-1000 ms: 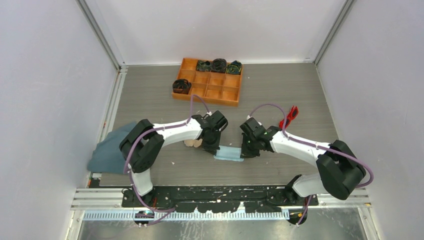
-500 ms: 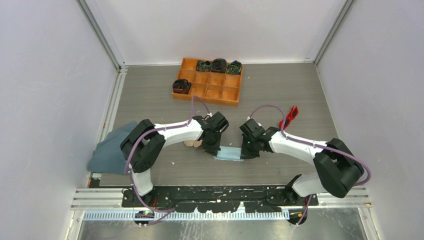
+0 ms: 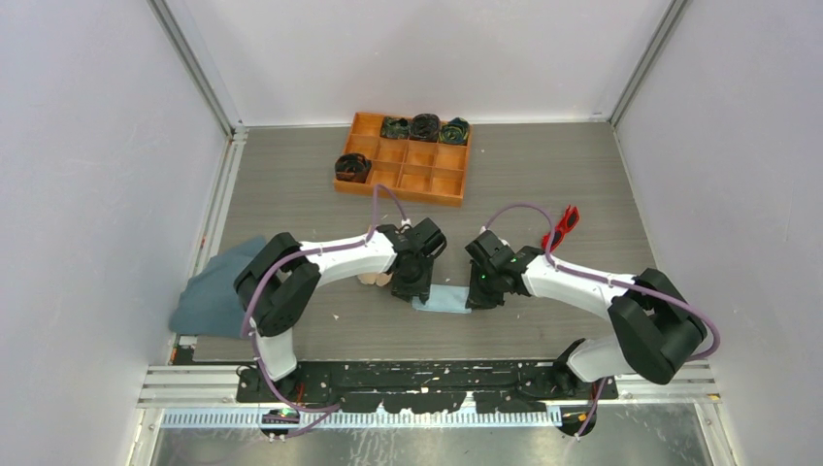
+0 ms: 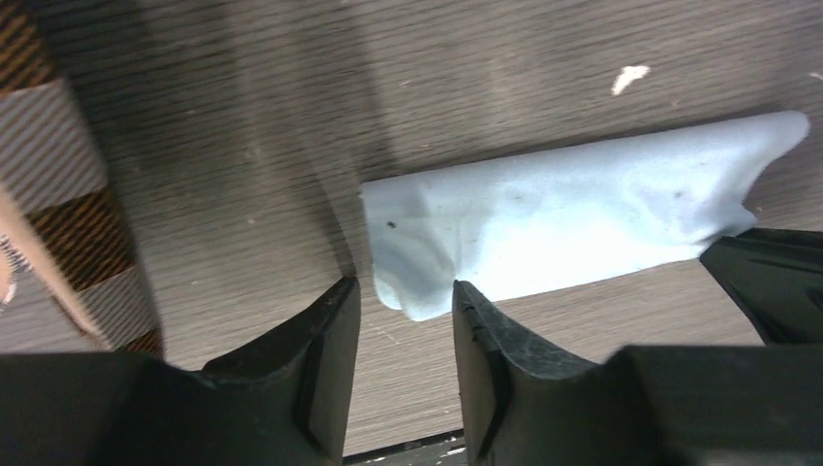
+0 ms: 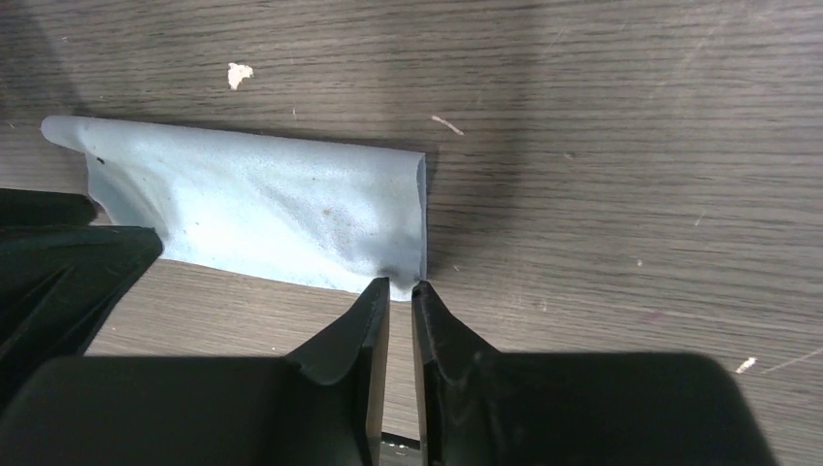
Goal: Organize the sunglasses
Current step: Fold the glasses cleaning cloth at the center of the board.
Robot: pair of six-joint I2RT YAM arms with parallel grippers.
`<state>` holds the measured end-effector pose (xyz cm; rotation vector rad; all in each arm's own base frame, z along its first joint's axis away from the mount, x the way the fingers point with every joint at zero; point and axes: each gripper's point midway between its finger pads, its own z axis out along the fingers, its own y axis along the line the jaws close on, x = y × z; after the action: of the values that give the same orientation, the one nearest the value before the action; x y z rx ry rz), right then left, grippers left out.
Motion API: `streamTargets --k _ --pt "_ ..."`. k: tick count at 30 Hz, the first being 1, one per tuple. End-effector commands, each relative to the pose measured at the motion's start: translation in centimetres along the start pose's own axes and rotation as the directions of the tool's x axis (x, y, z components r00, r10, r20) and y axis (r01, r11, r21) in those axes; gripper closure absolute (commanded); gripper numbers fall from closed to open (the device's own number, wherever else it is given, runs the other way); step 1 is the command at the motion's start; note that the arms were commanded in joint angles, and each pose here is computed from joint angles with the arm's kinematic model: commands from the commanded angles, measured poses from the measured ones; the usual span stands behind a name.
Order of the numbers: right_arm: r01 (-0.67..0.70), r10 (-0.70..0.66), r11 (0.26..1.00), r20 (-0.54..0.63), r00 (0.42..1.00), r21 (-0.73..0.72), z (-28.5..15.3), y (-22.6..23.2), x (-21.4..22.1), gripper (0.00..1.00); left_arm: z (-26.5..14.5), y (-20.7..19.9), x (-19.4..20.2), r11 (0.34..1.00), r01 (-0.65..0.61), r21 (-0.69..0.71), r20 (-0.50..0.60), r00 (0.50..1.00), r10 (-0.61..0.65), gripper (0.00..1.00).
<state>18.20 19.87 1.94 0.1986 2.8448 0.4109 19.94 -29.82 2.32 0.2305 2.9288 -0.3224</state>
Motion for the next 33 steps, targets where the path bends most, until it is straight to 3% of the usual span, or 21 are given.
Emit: streamTargets --k 1,8,13,20,24,33 --pt "-0.002 0.002 1.000 0.060 0.998 -0.002 -1.3 0.2 -1.0 0.78 -2.9 0.4 -1.2 0.998 -0.010 -0.059 0.071 0.997 0.015 0.56" --pt "0.004 -0.004 1.000 0.122 0.993 -0.001 -3.5 0.4 -2.3 0.74 -6.4 -0.3 -2.4 1.000 -0.014 -0.027 0.153 0.988 0.018 0.53" --pt "-0.006 0.012 0.999 0.153 0.988 -0.040 -4.3 1.4 -3.1 0.77 -7.1 -2.2 -2.8 0.996 -0.009 0.092 0.190 0.982 -0.009 0.61" --pt "-0.036 0.047 0.995 0.123 0.991 -0.091 -2.2 2.9 -3.1 0.94 -3.6 -3.1 -2.4 0.985 0.036 0.171 0.155 0.986 -0.063 0.82" --pt "-0.043 0.049 0.997 0.098 0.994 -0.068 -0.5 2.2 -2.4 0.96 -1.0 -2.4 -1.6 0.982 0.067 0.176 0.107 0.990 -0.087 0.90" --pt "-0.028 0.027 0.999 0.064 0.998 0.020 1.1 -0.5 -0.8 0.99 0.6 -0.5 0.1 0.995 0.050 0.087 0.037 0.998 -0.054 0.91"
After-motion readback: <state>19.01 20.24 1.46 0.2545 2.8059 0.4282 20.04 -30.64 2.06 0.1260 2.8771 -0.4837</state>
